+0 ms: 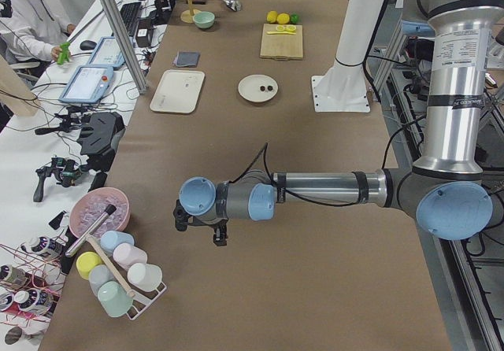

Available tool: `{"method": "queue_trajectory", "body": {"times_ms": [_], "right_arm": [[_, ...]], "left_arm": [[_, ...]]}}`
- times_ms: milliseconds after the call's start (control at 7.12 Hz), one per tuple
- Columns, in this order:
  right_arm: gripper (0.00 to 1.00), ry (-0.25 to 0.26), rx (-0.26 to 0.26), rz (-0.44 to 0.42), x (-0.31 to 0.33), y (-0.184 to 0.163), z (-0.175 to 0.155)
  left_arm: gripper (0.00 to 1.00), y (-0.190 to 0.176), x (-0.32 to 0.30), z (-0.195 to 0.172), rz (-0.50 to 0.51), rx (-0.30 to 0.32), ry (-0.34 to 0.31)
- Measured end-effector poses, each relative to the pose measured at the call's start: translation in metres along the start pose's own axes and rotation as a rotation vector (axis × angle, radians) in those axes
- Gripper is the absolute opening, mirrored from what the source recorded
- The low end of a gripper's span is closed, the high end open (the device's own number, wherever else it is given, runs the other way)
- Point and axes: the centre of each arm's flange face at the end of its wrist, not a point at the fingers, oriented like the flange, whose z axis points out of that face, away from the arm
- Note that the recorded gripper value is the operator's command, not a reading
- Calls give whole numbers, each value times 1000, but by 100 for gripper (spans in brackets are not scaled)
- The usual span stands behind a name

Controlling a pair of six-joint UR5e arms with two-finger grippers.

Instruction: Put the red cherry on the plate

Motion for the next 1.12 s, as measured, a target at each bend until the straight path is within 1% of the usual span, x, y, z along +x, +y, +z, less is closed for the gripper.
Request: {"method": "queue_trajectory", "body": {"times_ms": [281, 422, 703, 843, 1124], "right_arm": [[100, -2, -17, -1, 15, -39, 8], [100, -10, -23, -3, 32, -49, 15], [100, -51, -28, 0, 68, -55, 32], [100, -77, -27, -13, 85, -57, 47], [100, -98, -19, -30, 111, -61, 69]], "left_arm": [[98, -8, -5, -4, -4, 4, 2], [98, -9, -3, -6, -7, 4, 3], [98, -11, 0, -9, -5, 5, 4], [98, -12, 6, -12, 8, 12, 4], [98, -9, 24, -22, 50, 33, 3]]}}
